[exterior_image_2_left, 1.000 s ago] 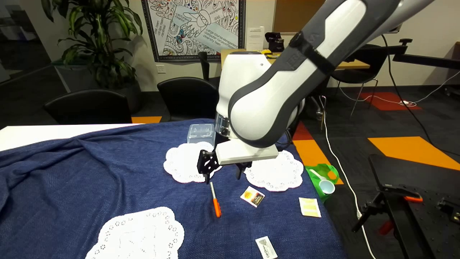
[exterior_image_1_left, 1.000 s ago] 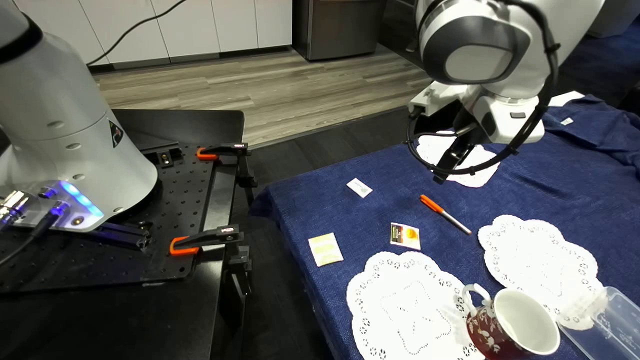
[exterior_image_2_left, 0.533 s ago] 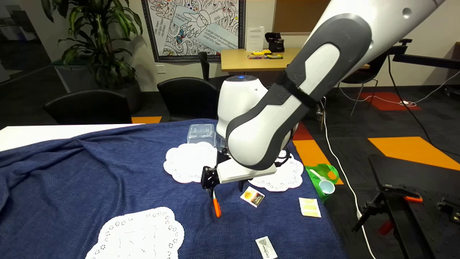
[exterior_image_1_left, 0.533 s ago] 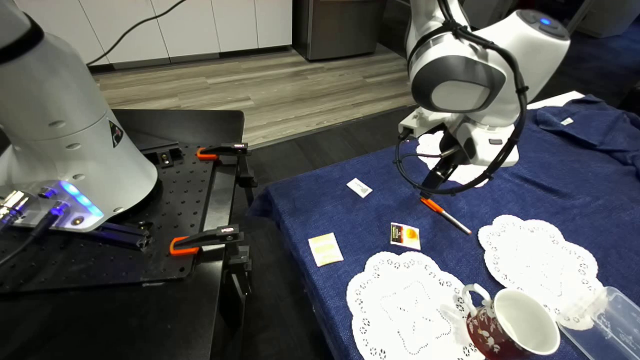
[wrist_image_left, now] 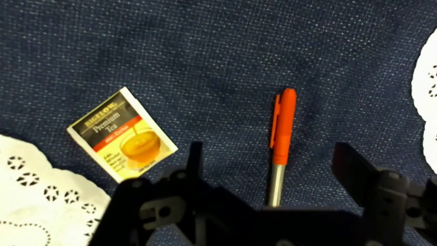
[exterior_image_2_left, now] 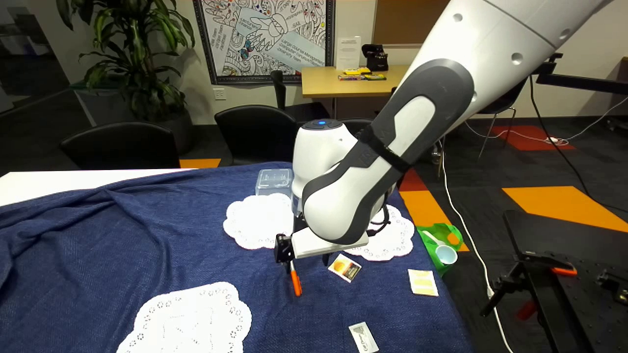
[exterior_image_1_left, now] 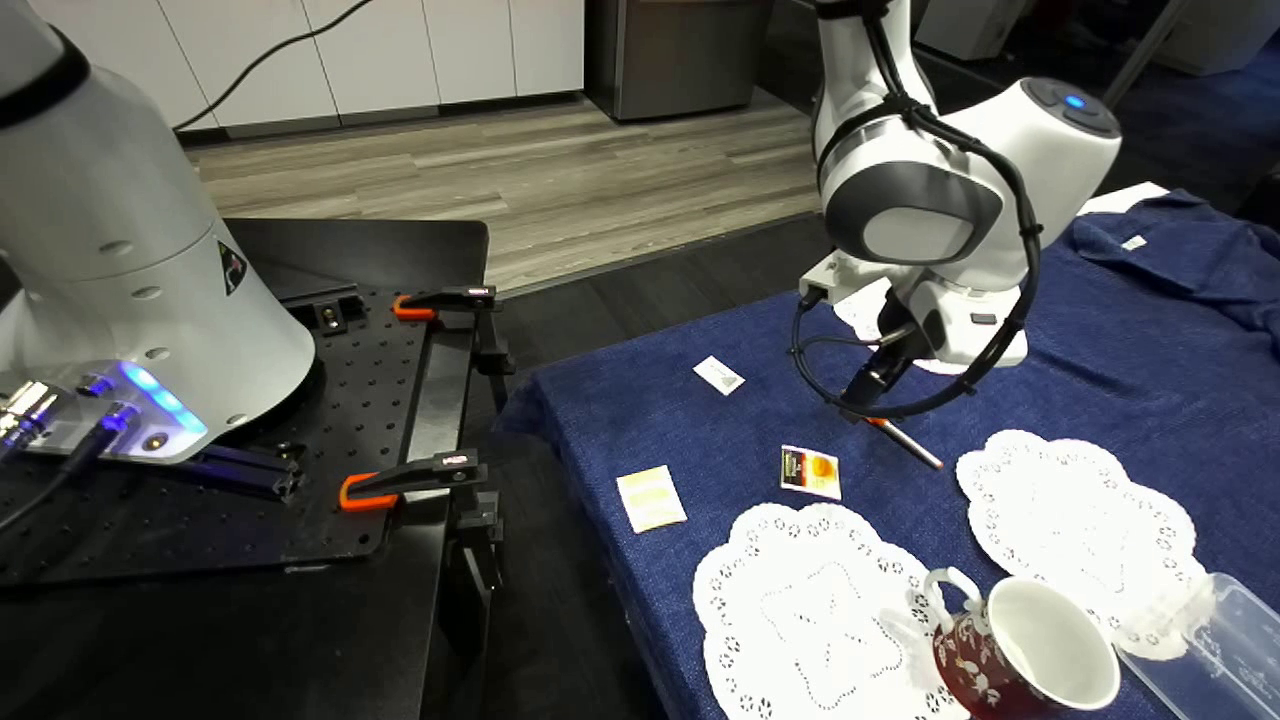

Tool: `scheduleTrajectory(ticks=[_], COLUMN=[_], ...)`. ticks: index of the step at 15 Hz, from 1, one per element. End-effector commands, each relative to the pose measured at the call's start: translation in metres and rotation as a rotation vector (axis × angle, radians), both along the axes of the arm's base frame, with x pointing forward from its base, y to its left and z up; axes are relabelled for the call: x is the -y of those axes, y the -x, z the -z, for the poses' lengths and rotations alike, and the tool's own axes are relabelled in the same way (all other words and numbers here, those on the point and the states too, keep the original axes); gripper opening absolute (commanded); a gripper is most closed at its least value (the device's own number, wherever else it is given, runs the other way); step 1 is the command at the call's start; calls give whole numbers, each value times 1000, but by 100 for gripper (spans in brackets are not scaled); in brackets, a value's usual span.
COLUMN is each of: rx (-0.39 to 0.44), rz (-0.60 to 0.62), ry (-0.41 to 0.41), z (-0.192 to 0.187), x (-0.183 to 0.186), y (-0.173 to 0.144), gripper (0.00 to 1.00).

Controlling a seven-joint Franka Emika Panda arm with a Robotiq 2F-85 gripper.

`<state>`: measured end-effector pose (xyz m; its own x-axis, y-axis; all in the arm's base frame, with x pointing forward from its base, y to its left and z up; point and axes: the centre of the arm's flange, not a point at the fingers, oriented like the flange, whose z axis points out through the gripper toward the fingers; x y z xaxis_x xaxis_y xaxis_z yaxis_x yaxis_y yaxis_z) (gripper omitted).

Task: Put the marker into the mug.

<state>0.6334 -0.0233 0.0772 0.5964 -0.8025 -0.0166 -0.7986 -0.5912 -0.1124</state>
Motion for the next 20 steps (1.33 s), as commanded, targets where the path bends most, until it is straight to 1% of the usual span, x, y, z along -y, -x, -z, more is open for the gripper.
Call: scheduleTrajectory(ticks=[1,2,3,5,9,10,11,12,13,16,17,18,19,20], rx=[13,12,11,12,6,4,3,2,2,3,3,3,4,5], rz=[42,48,50,51,57,59,62,71,73,82,84,84,84,84], ry=[10,10,10,9,13,14,15,16,16,18,18,19,19,19], z=[9,11,12,16,25,26,28,29,30,33,33,33,34,34], x=[-3,-3,-3,-3,0,1,2,2,3,4,4,4,5,5], y=[-14,-16,-17,-20,-24,-25,-26,-27,-28,-30,-31,-32,-32,-33], gripper=[88,80,83,79,74,70,69,62,63,51,43,42,37,29])
